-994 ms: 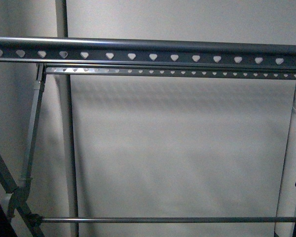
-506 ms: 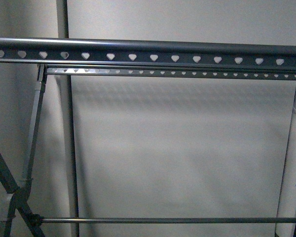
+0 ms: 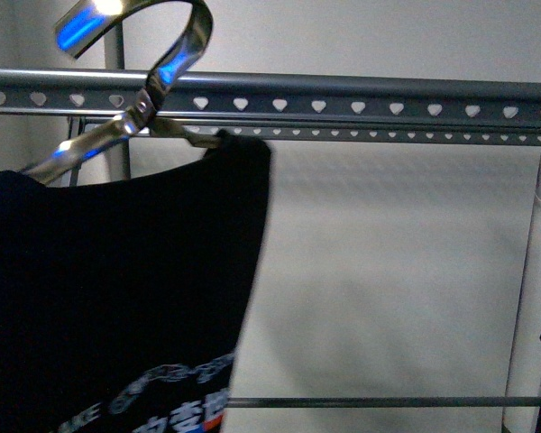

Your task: Hang clothes on hanger

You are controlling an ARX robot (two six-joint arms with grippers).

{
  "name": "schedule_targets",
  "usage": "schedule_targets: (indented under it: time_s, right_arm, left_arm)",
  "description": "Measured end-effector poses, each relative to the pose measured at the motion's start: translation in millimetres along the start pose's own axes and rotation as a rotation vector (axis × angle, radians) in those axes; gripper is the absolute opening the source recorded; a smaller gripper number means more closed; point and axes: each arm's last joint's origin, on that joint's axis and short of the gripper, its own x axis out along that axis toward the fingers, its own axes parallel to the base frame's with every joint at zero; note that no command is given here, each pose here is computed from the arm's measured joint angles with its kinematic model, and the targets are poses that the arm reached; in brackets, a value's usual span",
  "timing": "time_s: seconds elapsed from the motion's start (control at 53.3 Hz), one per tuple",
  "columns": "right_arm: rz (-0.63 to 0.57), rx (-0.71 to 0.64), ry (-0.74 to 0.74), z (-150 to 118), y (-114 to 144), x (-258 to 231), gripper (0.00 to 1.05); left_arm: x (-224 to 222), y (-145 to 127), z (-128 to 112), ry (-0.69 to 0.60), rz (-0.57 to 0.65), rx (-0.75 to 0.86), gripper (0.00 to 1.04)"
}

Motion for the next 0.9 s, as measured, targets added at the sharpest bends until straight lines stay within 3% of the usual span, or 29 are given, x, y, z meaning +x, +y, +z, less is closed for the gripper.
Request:
schedule_targets:
  time_s: [0.169,0.394,0.6,0.9]
  right_arm:
    - [0.001,0.000,0.000,0.0,0.0,0.0,0.97]
    - [0.000,0.000,0.000,0.0,0.0,0.0,0.97]
    - [0.000,0.000,0.000,0.0,0.0,0.0,0.97]
    - [0.000,0.000,0.000,0.0,0.0,0.0,0.97]
  left_arm:
    - [30.6,19.9,5.7,0.015,-0.057,0.546,0.04]
    - [66.0,33.1,28.8,-0.023,-0.045,0.928,0.04]
    - [82.7,35.7,37.0,-0.064,0.036,1.122,0.04]
    - [83.4,36.3,37.4,-0.069,0.054,1.135,0.04]
